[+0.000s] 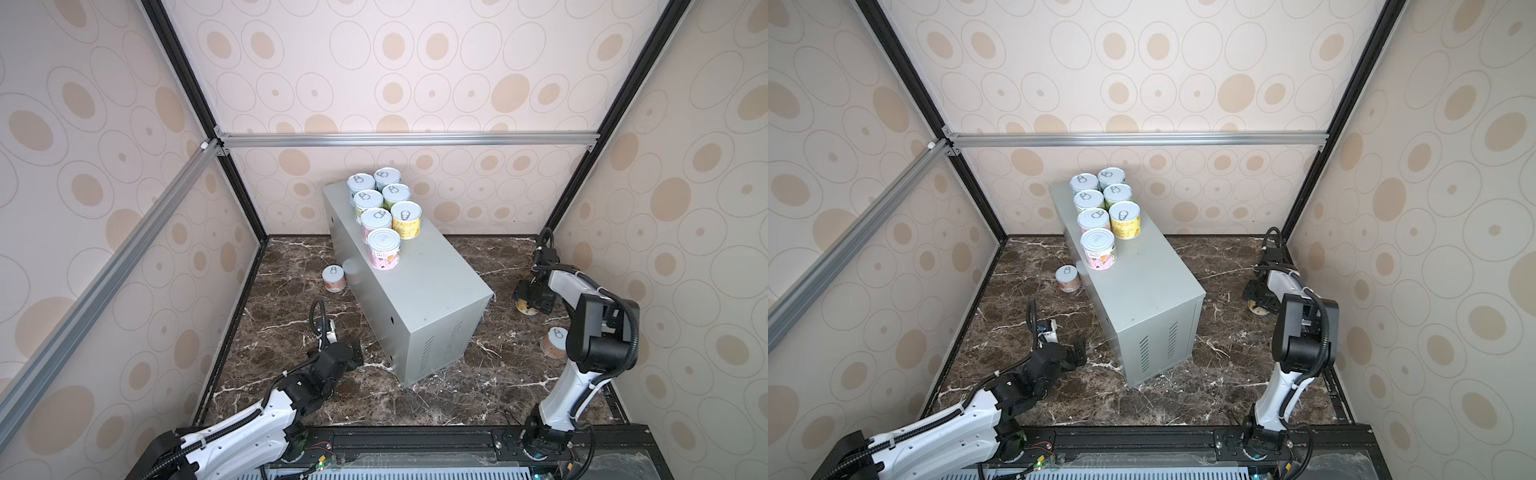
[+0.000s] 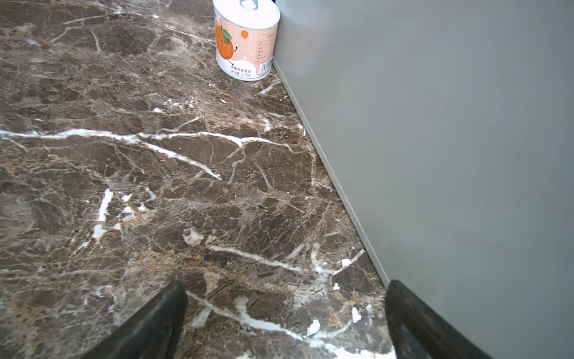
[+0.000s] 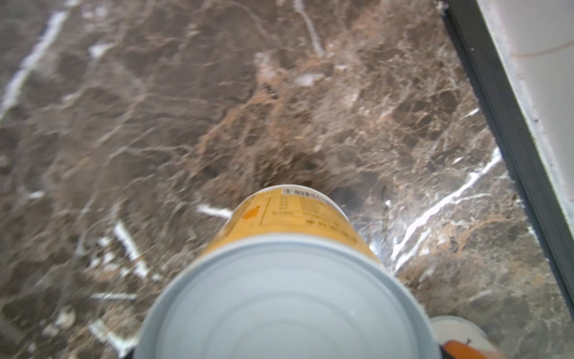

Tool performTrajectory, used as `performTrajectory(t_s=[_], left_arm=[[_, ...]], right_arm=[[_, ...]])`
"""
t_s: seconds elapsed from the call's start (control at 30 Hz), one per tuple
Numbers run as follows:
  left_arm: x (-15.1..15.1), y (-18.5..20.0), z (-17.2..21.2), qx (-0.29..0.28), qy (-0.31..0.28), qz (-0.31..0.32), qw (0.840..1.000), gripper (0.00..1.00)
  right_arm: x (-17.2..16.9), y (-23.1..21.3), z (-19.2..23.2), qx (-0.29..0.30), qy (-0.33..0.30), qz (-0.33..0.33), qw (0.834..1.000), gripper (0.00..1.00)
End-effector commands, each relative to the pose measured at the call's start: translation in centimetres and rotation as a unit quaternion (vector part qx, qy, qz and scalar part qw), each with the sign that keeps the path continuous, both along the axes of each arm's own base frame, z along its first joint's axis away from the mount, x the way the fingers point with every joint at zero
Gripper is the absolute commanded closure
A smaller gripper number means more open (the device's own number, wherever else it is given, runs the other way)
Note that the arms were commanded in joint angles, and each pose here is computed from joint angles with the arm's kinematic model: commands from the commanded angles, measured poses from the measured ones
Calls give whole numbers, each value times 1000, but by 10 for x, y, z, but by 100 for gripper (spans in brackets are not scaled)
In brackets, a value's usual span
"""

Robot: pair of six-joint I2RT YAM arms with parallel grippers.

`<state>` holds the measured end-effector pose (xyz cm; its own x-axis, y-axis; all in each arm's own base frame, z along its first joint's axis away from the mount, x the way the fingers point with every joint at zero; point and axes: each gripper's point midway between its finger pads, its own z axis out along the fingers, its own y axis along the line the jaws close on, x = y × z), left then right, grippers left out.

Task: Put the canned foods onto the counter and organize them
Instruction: 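Lift the yellow-labelled can with the right gripper off the counter, then carry the yellow-labelled can up over the box top beside the cans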

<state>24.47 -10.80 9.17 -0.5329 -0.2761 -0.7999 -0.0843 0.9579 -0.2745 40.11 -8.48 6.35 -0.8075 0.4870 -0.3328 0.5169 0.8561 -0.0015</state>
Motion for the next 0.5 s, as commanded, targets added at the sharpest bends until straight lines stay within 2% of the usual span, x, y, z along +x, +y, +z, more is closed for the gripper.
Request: performTrajectory(t_s=[0.0,0.2,0.47], left_arm=[[-2,3,-1,-9,10,10,1000,1],[-3,0,7,-17,14,3,1000,1],[-1,-3,26,-26,2,-3,1000,1]], right_arm=[[-2,17,19,-20,-6,33,999,42],[-9,49,38,-21,-4,78,997,42],[-27,75,73,7,-25,107,994,44]])
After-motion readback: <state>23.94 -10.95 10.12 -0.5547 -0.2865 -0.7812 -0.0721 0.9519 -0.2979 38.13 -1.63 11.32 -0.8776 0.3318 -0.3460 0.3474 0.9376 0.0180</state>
